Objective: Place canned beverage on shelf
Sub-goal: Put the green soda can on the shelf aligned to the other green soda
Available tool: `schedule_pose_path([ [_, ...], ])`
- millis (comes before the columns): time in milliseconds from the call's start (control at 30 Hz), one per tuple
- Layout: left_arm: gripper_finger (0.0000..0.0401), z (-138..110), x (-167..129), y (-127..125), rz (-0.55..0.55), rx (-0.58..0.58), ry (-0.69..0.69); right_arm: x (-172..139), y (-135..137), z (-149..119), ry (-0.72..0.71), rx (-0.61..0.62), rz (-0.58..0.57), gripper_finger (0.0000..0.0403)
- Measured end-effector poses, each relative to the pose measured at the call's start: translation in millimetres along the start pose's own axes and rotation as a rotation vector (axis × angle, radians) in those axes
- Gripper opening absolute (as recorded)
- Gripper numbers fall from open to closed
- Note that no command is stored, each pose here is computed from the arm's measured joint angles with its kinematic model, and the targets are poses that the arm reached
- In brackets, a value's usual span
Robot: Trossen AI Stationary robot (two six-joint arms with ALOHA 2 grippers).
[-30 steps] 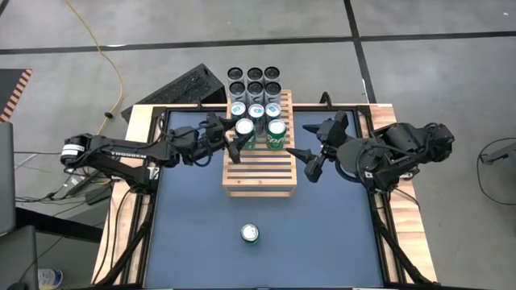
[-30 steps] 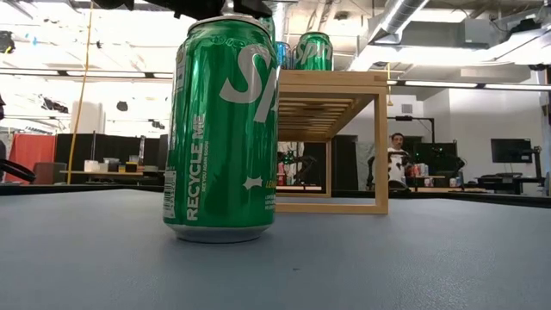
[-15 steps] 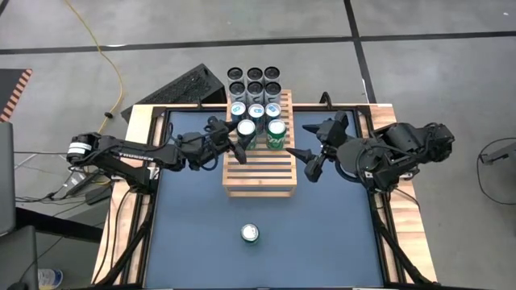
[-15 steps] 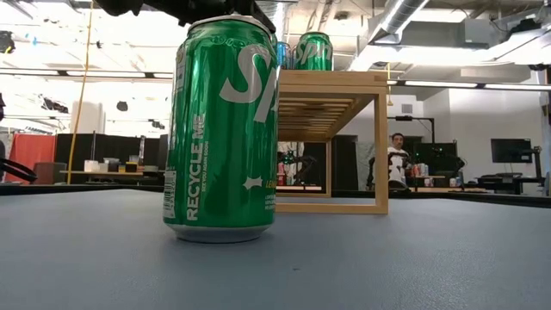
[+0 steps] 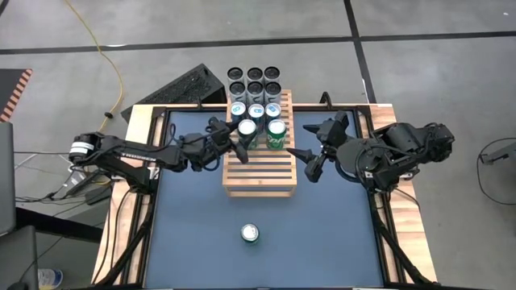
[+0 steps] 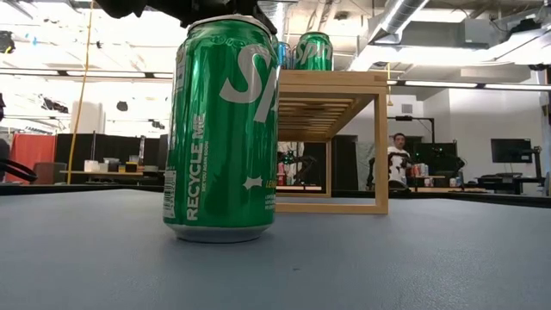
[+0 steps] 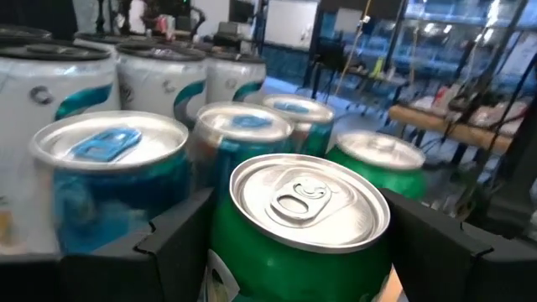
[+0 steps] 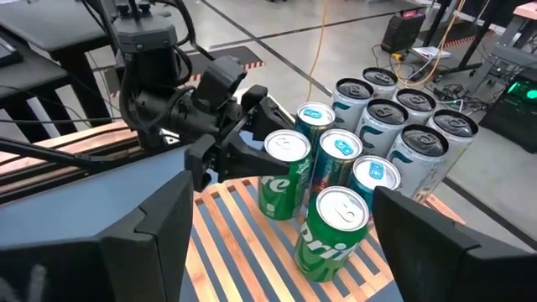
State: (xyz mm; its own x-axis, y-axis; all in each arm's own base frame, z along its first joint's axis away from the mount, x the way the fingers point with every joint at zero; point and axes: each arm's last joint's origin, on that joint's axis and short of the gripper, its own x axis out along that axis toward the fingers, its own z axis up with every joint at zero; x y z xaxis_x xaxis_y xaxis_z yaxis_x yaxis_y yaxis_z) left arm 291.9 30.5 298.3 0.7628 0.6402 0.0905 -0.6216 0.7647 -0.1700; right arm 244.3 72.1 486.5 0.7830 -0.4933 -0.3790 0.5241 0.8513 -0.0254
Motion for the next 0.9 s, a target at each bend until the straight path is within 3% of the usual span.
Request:
schedule_pose_path([
  [233,0.0284,-5,6,-14,-0.035,0.029,0.007,0,0,0,0.0,0.0,0.0,0.0306],
  [500,0.0284,-5,7,-14,0.072,0.038,-0.002,0,0,0,0.001,0.002,0.002,0.0306],
  [900,0.0284,-7,9,-16,0.065,-0.017,-0.003,0,0,0,0.001,0.002,0.002,0.0306],
])
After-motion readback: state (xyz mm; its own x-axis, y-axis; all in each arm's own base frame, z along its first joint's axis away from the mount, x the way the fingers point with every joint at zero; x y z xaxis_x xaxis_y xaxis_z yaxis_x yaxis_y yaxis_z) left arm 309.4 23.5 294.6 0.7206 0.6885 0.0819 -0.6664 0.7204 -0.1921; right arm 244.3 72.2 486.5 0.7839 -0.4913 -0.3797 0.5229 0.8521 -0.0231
